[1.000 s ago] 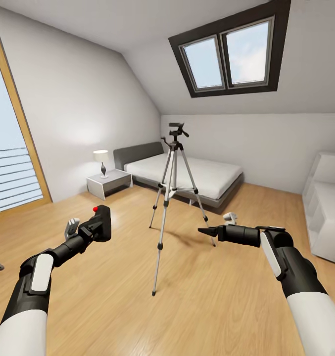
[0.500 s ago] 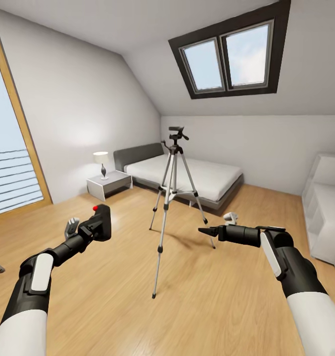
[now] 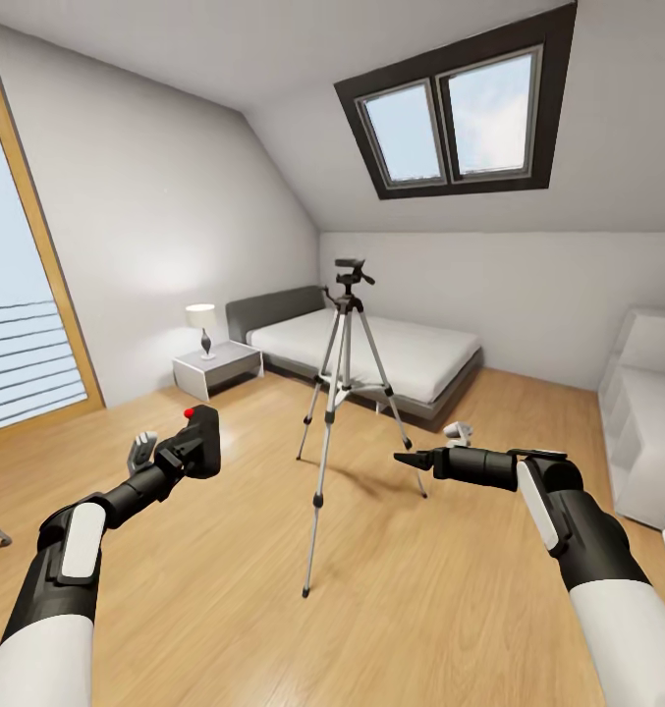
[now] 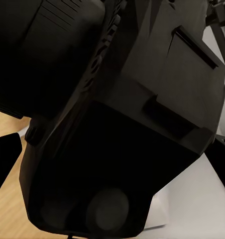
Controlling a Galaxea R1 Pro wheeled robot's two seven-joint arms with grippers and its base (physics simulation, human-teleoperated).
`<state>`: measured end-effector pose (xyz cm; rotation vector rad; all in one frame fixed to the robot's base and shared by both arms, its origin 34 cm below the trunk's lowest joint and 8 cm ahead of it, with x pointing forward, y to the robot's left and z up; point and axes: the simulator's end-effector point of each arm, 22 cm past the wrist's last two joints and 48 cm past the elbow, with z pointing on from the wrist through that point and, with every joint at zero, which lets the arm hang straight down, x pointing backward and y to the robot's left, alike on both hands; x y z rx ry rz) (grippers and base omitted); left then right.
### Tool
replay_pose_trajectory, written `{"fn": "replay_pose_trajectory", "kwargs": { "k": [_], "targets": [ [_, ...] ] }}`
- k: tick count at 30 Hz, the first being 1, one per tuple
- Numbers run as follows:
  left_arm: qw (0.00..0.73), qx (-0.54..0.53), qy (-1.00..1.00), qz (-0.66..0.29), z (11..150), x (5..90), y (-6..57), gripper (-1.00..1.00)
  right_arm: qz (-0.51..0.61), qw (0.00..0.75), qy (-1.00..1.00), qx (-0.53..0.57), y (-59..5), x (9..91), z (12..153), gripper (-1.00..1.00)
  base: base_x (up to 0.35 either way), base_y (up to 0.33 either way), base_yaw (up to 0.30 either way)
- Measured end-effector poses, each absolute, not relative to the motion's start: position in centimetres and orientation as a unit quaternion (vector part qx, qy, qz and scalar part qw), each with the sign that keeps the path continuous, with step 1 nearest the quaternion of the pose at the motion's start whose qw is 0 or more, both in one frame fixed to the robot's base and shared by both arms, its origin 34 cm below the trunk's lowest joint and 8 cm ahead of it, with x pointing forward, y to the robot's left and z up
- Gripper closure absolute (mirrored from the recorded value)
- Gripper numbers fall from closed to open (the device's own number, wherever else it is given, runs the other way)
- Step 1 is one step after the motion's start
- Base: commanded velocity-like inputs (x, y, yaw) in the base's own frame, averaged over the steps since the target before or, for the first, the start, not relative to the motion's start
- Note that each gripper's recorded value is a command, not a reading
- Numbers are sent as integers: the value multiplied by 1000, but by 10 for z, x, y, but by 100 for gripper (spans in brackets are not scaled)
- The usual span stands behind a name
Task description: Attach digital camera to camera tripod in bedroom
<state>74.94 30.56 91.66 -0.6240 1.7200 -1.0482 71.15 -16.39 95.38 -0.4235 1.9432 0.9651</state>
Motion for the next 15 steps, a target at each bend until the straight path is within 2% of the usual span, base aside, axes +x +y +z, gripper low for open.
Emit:
{"fn": "replay_pose_trajectory", "kwargs": {
  "k": [15],
  "targets": [
    [493, -258, 710, -432, 942, 751, 306, 100, 391, 449, 785, -171, -164, 713, 980, -100, 0, 0, 0]
  ]
}}
